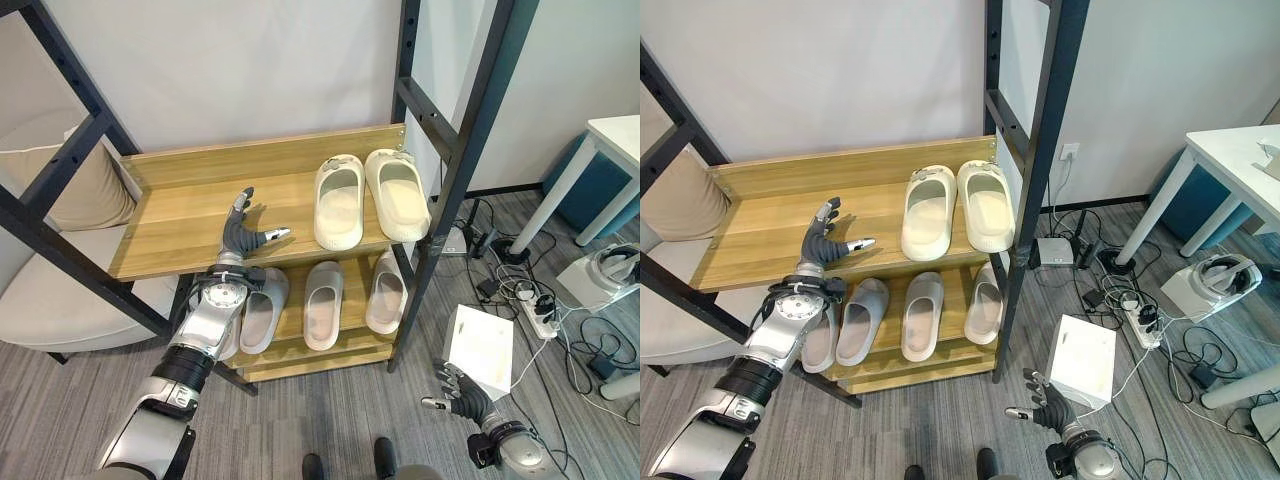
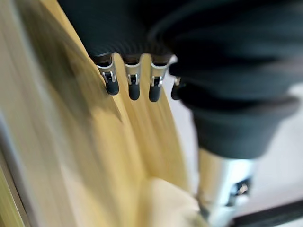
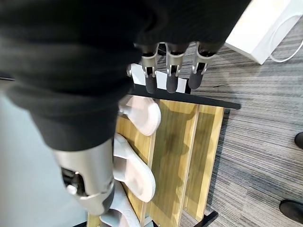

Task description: Arrange the slippers neatly on the shoe rack.

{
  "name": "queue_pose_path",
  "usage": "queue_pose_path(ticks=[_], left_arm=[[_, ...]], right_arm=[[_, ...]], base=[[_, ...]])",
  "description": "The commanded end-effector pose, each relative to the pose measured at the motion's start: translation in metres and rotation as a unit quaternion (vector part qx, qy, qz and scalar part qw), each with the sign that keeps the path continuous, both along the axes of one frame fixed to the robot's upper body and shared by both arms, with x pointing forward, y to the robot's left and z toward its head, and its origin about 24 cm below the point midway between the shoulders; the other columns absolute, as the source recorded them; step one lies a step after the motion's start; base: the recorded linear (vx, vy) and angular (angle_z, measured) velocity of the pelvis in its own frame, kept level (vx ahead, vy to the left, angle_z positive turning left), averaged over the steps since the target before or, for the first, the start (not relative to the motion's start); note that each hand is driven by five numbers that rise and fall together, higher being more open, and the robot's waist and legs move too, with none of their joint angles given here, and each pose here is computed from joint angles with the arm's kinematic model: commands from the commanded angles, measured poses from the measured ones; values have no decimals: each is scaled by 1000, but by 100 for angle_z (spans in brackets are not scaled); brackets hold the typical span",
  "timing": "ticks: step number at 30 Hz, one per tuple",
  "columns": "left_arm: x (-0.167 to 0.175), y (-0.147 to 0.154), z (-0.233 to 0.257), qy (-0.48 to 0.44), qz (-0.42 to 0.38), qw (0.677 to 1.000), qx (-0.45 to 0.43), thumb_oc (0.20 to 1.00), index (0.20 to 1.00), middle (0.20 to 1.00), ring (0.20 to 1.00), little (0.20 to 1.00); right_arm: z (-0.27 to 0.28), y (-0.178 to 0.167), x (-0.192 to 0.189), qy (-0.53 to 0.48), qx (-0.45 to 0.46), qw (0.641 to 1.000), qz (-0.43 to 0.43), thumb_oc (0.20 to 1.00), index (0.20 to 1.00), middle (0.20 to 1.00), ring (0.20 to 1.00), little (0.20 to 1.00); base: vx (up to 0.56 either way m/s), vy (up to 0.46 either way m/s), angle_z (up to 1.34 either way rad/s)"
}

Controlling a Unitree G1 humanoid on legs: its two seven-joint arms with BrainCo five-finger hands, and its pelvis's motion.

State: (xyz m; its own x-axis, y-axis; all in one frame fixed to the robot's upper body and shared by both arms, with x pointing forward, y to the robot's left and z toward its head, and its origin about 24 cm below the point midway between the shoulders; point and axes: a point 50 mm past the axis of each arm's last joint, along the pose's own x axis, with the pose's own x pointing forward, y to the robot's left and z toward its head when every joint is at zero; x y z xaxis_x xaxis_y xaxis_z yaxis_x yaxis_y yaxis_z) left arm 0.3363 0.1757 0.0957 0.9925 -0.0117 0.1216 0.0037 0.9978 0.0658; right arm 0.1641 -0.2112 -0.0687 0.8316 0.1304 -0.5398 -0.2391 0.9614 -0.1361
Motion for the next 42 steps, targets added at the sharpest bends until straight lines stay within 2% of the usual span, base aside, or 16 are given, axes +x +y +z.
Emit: queue_pose_path(ticks=[1,5,8,11,14,16,17,18,21,26,29,33,36,38,39,42], left_arm=[[25,-11,31,-13,-64,987,-147,1000,1000,1000,1000,1000],[22,-46,22,34,-132,946,-293,1000,1000,1000,1000,1000],[27,-51,30,17,-112,958,-264,1000,1000,1000,1000,1000],[24,-33,62,-112,0,992,-66,1000,1000,1000,1000,1000],[-11,-25,102,-273,43,961,-31,1000,1000,1000,1000,1000],[-49,-32,111,-324,-91,940,-60,1000,1000,1000,1000,1000],[-62,-50,106,-304,-202,928,-79,1000,1000,1000,1000,1000],[-68,-55,106,-301,-238,920,-81,1000,1000,1000,1000,1000],[-91,-75,103,-268,-401,876,25,1000,1000,1000,1000,1000],[-104,-75,54,-140,-486,853,129,1000,1000,1000,1000,1000],[-108,-48,19,-52,-473,857,200,1000,1000,1000,1000,1000],[-116,-28,-22,37,-453,863,218,1000,1000,1000,1000,1000],[-129,-4,-79,143,-381,890,206,1000,1000,1000,1000,1000],[-146,15,-126,238,-286,913,166,1000,1000,1000,1000,1000],[-159,19,-152,287,-211,929,98,1000,1000,1000,1000,1000],[-180,23,-187,362,-96,927,-4,1000,1000,1000,1000,1000]], right_arm=[[12,0,4,-29,-8,999,25,1000,1000,1000,1000,1000],[12,4,-2,-14,-13,998,63,1000,1000,1000,1000,1000],[9,5,-4,-6,-16,997,69,1000,1000,1000,1000,1000],[8,9,1,-18,-12,998,56,1000,1000,1000,1000,1000],[12,12,7,-42,-1,998,46,1000,1000,1000,1000,1000],[13,7,6,-43,14,998,31,1000,1000,1000,1000,1000],[12,7,7,-42,15,999,31,1000,1000,1000,1000,1000],[12,8,7,-43,17,998,32,1000,1000,1000,1000,1000],[15,5,7,-46,12,998,45,1000,1000,1000,1000,1000],[15,6,7,-46,4,996,70,1000,1000,1000,1000,1000],[14,5,6,-42,6,996,77,1000,1000,1000,1000,1000],[14,5,6,-39,14,996,82,1000,1000,1000,1000,1000],[13,6,6,-36,26,996,74,1000,1000,1000,1000,1000],[11,4,6,-32,27,997,59,1000,1000,1000,1000,1000],[10,3,6,-29,27,998,47,1000,1000,1000,1000,1000],[7,0,5,-24,22,999,29,1000,1000,1000,1000,1000]], base=[[18,21,-6],[20,5,-16],[3,-1,-3],[-7,-4,-1],[0,0,0],[13,8,2],[17,8,6],[7,7,11],[8,8,24],[1,6,0],[-5,17,-4],[-1,3,-1],[0,0,0],[-16,21,5],[-24,7,8],[-30,1,4]])
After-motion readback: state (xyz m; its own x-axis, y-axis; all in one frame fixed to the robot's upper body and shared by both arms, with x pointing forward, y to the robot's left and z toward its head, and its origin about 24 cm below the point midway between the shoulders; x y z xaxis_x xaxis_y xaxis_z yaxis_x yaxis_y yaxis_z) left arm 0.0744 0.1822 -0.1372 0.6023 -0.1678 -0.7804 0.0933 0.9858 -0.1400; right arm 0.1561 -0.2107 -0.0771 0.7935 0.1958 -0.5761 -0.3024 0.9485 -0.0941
